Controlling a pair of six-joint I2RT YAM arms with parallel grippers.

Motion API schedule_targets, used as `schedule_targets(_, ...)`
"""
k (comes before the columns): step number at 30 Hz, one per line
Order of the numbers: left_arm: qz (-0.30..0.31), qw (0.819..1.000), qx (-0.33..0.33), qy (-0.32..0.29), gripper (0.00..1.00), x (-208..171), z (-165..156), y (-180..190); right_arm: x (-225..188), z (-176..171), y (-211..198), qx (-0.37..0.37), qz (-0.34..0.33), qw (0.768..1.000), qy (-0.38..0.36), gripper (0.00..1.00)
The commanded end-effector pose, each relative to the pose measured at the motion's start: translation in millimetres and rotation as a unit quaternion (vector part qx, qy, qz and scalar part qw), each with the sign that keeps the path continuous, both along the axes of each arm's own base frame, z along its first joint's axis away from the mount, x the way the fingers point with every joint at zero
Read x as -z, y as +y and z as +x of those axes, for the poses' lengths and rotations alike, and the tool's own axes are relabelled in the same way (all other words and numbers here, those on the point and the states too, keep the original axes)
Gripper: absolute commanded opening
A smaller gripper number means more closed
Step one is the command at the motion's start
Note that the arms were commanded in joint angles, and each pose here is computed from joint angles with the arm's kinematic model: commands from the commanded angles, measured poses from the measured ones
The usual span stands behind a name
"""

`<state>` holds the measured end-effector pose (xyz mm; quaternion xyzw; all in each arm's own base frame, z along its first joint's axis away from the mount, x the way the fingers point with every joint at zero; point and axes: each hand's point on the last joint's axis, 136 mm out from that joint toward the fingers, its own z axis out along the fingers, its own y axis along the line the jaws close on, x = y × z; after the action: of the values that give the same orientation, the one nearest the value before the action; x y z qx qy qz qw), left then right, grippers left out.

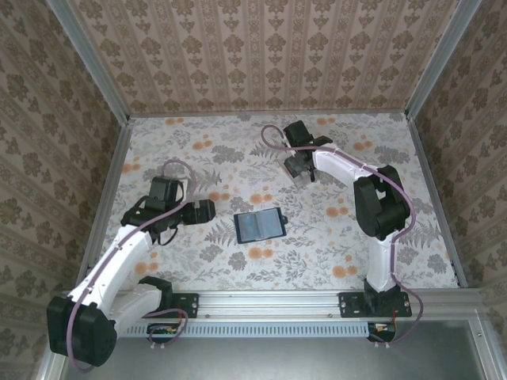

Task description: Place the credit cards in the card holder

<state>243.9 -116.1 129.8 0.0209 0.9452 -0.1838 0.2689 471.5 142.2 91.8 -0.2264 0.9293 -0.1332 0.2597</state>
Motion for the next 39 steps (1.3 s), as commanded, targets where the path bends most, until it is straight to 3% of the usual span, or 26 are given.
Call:
schedule_targets(1,-0.015,1.0,-0.001,0.007,0.99,0.2,-1.9,-2.9,-19.7,4.7,-11.5,0.016,-0.015,0.999,-0.035,0.71)
schedule_targets(6,-0.03,0.999,0.001,0.011,0.95,3.9,1.0,-8.4,-15.9,5.1,-12.7,0.023,-0.019,0.999,-0.033,0.57)
schedule_targets(18,-0.032,0.999,0.003,0.021,0.92,4.9,1.5,-10.9,-32.7,6.2,-17.5,0.029,-0.032,0.996,-0.072,0.48)
schedule_targets(26,-0.044,0.999,0.007,0.022,0.81,6.7,0.0,-14.3,-31.4,3.9,-16.6,0.027,-0.026,0.997,-0.071,0.28)
schedule_targets(32,-0.053,0.998,0.014,0.022,0.76,4.3,2.6,-18.8,-27.3,-0.5,-11.0,0.017,-0.009,0.998,-0.057,0.04)
schedule_targets(39,-0.052,0.998,0.017,0.019,0.69,0.2,4.8,-19.4,-60.0,-8.3,-7.2,0.018,0.035,0.994,-0.099,0.0)
